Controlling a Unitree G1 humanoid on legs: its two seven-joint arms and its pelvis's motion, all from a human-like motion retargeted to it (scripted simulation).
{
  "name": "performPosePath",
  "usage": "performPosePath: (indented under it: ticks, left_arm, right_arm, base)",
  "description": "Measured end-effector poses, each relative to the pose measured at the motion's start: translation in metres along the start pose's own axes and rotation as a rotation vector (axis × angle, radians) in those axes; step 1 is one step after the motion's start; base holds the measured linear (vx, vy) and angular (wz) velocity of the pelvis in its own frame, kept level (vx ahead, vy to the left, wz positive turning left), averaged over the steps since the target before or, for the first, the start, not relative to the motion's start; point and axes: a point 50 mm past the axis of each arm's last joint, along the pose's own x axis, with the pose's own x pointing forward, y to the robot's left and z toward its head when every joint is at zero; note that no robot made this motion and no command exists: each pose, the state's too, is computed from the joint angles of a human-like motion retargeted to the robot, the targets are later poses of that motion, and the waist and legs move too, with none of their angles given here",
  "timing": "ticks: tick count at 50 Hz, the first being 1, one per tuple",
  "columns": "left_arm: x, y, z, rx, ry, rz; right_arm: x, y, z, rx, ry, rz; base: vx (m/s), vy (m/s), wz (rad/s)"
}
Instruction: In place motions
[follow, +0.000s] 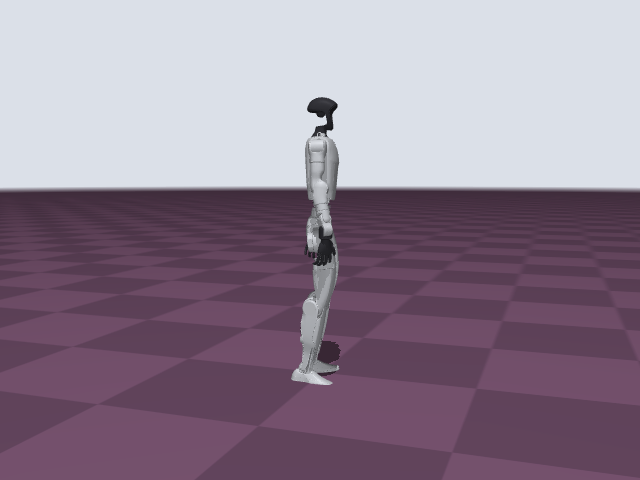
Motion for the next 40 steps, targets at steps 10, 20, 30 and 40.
performPosePath:
  ticks: [10, 20, 30, 40]
  left_arm:
    - [-0.006, -0.011, 0.055, 0.126, -0.160, -0.007]
    - [-0.013, -0.006, 0.081, 0.207, -0.263, 0.025]
    - [-0.006, 0.010, 0.041, 0.089, -0.175, 0.038]
    - [0.003, 0.003, -0.019, -0.032, 0.001, -0.009]
  right_arm:
    - [0.002, 0.005, 0.000, -0.013, -0.003, -0.006]
    - [-0.005, 0.026, -0.070, 0.083, 0.284, 0.049]
    - [-0.013, 0.031, -0.099, 0.223, 0.376, 0.038]
    - [-0.010, 0.008, -0.072, 0.131, 0.287, -0.020]
  base:
    - [-0.08, 0.07, 0.09]
    - [0.04, 0.06, -0.18]
    - [0.01, 0.08, -0.10]
    - [-0.01, 0.11, -0.35]
